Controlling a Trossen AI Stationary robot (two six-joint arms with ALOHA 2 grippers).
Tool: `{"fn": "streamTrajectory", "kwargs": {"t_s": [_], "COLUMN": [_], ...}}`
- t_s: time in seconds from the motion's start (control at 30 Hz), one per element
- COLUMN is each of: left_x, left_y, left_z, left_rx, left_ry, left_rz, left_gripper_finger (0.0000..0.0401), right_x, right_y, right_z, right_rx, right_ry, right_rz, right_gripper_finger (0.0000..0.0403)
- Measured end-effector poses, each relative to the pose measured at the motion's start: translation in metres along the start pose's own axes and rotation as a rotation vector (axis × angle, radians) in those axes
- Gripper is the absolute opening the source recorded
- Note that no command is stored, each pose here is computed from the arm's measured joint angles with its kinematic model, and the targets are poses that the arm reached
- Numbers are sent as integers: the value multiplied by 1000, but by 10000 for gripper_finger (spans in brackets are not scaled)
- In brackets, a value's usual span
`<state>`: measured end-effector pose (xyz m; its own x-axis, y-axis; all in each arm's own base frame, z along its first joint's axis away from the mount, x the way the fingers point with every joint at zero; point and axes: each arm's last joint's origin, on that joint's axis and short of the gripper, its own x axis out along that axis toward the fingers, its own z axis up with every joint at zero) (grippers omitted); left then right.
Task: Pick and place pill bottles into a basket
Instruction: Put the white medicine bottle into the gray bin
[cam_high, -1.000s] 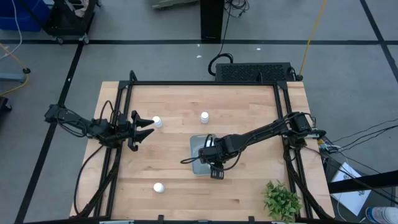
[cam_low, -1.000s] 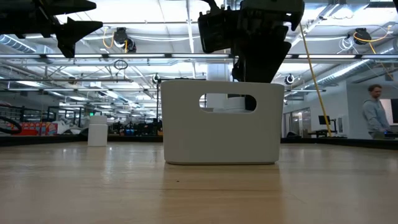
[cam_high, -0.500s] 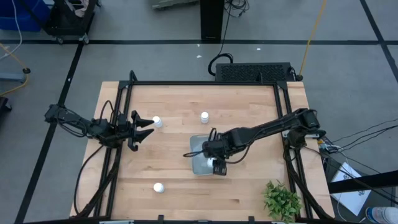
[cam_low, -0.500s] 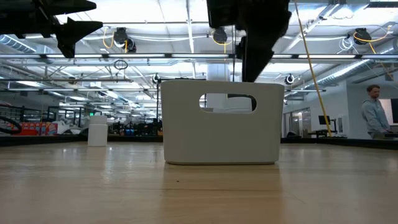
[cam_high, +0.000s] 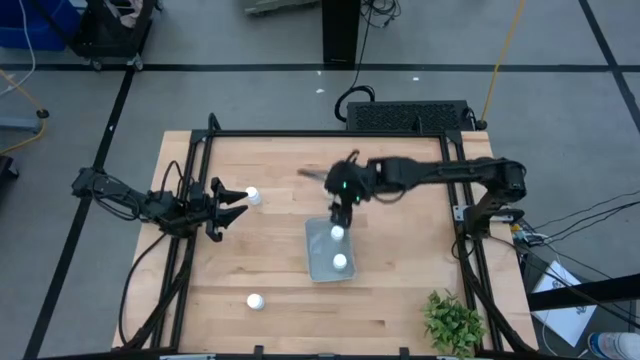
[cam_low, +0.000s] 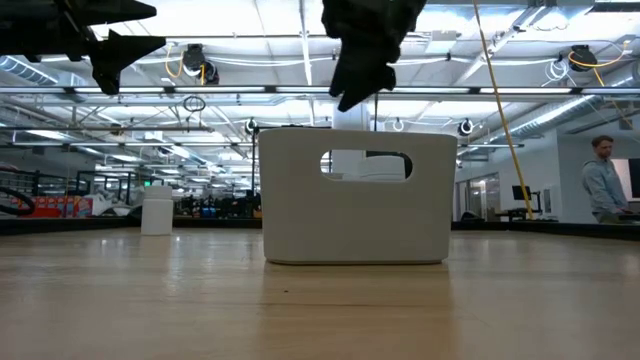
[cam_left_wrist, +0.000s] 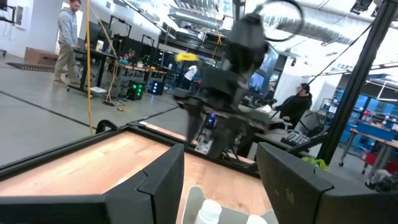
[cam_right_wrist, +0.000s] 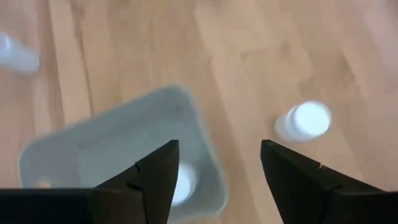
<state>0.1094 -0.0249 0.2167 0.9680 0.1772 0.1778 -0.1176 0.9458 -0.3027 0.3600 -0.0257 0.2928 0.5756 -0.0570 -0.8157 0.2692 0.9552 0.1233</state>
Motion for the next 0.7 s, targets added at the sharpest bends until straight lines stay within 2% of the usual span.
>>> {"fn": "streamTrajectory", "kwargs": {"t_s": [0.17, 0.33, 0.53, 0.7], "left_x": [0, 0, 0, 0], "left_y": [0, 0, 1, 1], "left_z": [-1, -2, -3, -6], "left_rx": [12, 23, 13, 15], "left_ry": [5, 15, 32, 51], "left_rz": [1, 4, 6, 11], "left_gripper_finger": [209, 209, 209, 209], "right_x": [-3, 10, 38, 57], "right_y": [-42, -75, -88, -85], "right_z": [17, 25, 25, 21], "right_rx": [103, 202, 210, 193], "right_ry": [-84, -63, -16, 30], "right_rz": [-9, 2, -16, -15], "right_gripper_finger": [247, 277, 290, 290]}}
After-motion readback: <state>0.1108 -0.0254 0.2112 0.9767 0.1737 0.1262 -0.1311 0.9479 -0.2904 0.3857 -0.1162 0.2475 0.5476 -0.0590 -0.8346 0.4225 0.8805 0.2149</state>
